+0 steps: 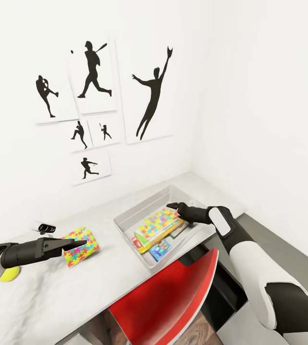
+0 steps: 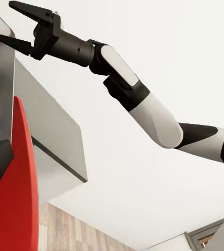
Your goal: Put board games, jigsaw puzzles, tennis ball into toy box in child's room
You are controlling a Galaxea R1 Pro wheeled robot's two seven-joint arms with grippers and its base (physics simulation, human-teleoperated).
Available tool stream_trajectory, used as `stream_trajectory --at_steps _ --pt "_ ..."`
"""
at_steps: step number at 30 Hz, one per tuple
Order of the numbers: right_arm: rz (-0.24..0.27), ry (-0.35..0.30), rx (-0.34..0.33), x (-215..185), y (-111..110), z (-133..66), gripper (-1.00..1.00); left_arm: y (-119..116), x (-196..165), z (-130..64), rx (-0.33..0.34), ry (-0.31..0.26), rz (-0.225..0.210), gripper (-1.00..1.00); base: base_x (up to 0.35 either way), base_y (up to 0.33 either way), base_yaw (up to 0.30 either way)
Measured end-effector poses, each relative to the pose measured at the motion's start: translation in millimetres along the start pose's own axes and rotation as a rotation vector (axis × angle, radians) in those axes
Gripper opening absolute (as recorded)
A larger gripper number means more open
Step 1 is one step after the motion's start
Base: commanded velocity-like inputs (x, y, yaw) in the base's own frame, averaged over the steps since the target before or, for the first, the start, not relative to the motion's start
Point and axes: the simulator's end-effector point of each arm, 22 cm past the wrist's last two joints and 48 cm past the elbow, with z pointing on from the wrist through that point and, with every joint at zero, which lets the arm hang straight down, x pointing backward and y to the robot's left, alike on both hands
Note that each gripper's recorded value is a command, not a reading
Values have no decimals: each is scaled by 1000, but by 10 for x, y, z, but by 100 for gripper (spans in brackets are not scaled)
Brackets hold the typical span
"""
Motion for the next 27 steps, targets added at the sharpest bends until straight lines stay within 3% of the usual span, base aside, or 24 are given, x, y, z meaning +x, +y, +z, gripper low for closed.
stream_trajectory --at_steps 20,23,27 --pt "-50 -53 -41 -205 270 -143 100 -84 -27 -8 3 -2 18 100 -45 0 0" --pt "-80 -81 -85 -322 481 -219 100 -107 -34 -9 5 -3 23 100 -146 39 0" --pt "-161 -146 -196 -557 1008 -438 100 -140 -44 -15 6 -3 30 100 -153 65 31"
